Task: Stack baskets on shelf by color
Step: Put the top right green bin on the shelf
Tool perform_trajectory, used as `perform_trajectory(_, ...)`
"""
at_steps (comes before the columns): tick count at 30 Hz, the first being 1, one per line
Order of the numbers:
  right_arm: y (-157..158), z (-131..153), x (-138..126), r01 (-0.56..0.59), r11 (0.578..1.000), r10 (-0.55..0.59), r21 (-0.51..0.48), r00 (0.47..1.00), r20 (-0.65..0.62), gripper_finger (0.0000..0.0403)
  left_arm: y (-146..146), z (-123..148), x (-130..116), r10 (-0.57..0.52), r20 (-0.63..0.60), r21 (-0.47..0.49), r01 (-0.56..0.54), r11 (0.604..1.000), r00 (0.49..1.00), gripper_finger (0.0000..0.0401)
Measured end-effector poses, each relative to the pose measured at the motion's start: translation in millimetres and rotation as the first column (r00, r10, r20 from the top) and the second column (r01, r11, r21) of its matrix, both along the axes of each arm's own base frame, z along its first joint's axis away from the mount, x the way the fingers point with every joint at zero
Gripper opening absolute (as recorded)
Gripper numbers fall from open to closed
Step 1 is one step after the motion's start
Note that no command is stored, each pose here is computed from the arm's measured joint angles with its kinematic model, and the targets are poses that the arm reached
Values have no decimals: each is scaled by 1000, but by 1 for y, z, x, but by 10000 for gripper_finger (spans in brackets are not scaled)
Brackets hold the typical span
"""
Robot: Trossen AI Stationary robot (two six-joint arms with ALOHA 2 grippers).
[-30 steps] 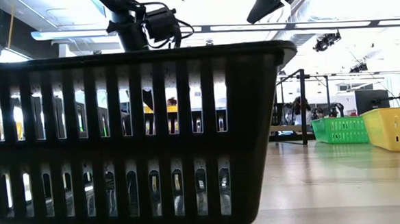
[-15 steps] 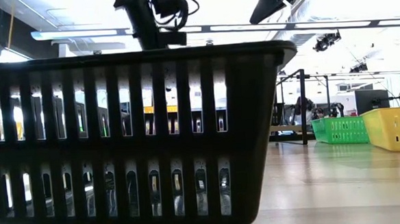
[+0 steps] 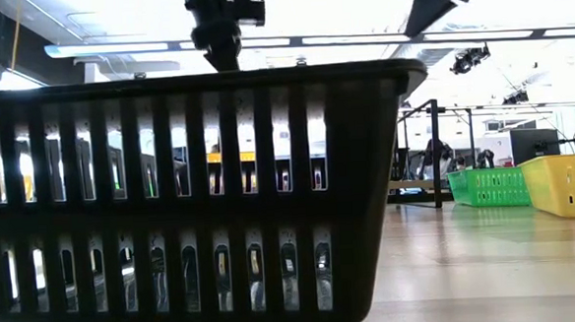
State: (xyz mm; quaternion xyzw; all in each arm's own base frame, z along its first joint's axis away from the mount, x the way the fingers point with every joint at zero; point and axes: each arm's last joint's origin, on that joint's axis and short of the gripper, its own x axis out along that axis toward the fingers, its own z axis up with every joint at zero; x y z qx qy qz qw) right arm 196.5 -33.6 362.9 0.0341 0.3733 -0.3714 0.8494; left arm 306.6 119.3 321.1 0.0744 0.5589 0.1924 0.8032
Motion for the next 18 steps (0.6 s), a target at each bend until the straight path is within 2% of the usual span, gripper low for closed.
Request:
perform_trajectory(4,-11,2,-18,100,994,-100,35,995,-7,69,-18,19,-8,-49,97,-55,55,997,994,177)
perform_trajectory(9,-23,-1,-35,173,972,-166,160,984,-58,69,-30,40,-23,-14,191,-54,25,998,981,177)
perform_trajectory(13,-29,-6,-42,184,939,-160,291,981,-107,69,-39,54,-35,31,253,-80,-11,997,967,177)
perform_trajectory(18,-34,-8,-48,145,907,-99,396,986,-134,69,-52,67,-47,27,312,-88,1,996,950,176)
